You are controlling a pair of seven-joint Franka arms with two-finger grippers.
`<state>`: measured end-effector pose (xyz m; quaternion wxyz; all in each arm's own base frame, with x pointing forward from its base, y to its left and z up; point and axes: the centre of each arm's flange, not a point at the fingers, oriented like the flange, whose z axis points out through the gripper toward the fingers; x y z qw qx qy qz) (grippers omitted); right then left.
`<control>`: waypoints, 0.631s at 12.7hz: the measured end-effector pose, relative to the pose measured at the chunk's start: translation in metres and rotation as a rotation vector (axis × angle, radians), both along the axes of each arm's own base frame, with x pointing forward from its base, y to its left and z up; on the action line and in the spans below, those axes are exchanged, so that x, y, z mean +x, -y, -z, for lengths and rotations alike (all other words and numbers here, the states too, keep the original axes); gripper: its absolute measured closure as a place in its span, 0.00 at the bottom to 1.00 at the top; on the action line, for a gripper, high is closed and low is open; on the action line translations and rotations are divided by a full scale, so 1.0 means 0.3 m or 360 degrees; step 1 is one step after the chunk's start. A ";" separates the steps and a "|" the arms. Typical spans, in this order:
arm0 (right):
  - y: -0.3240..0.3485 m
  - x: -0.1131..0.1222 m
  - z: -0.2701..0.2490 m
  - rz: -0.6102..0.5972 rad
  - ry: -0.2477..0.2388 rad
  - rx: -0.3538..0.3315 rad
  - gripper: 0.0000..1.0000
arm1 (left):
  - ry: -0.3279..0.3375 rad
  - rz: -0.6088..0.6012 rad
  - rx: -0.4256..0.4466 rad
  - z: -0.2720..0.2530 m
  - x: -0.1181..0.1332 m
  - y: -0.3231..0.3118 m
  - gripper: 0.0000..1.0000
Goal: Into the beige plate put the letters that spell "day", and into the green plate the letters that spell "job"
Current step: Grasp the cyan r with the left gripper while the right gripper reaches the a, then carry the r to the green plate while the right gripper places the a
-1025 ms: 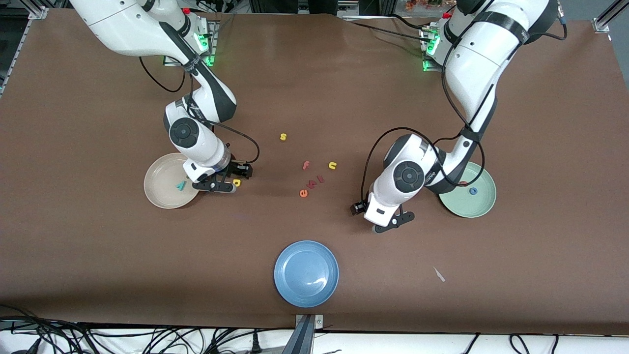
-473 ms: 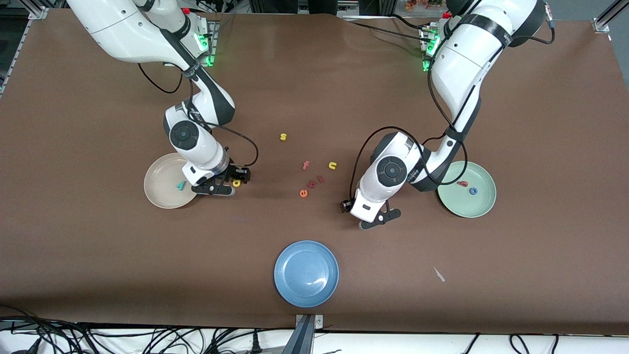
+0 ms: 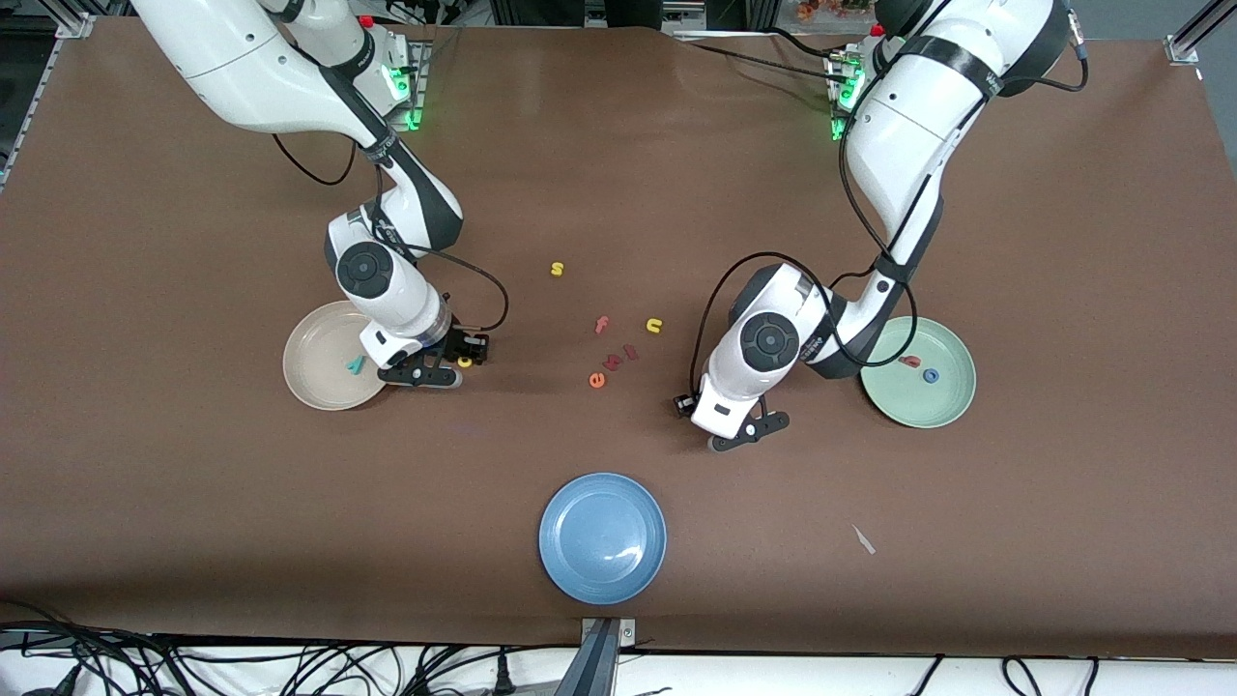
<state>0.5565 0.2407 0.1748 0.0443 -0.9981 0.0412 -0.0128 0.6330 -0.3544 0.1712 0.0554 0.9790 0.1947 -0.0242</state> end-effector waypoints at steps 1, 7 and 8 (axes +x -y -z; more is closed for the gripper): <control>-0.002 0.004 -0.015 -0.0001 0.0013 0.0001 0.71 | 0.0000 0.0000 0.0000 0.000 0.000 0.000 0.41; 0.146 0.048 -0.134 -0.0176 -0.0111 -0.0155 0.72 | -0.0003 0.0006 0.0011 0.001 -0.004 0.004 0.46; 0.223 0.062 -0.220 -0.0250 -0.0160 -0.0205 0.72 | -0.0003 0.0006 0.0011 0.000 -0.004 0.005 0.54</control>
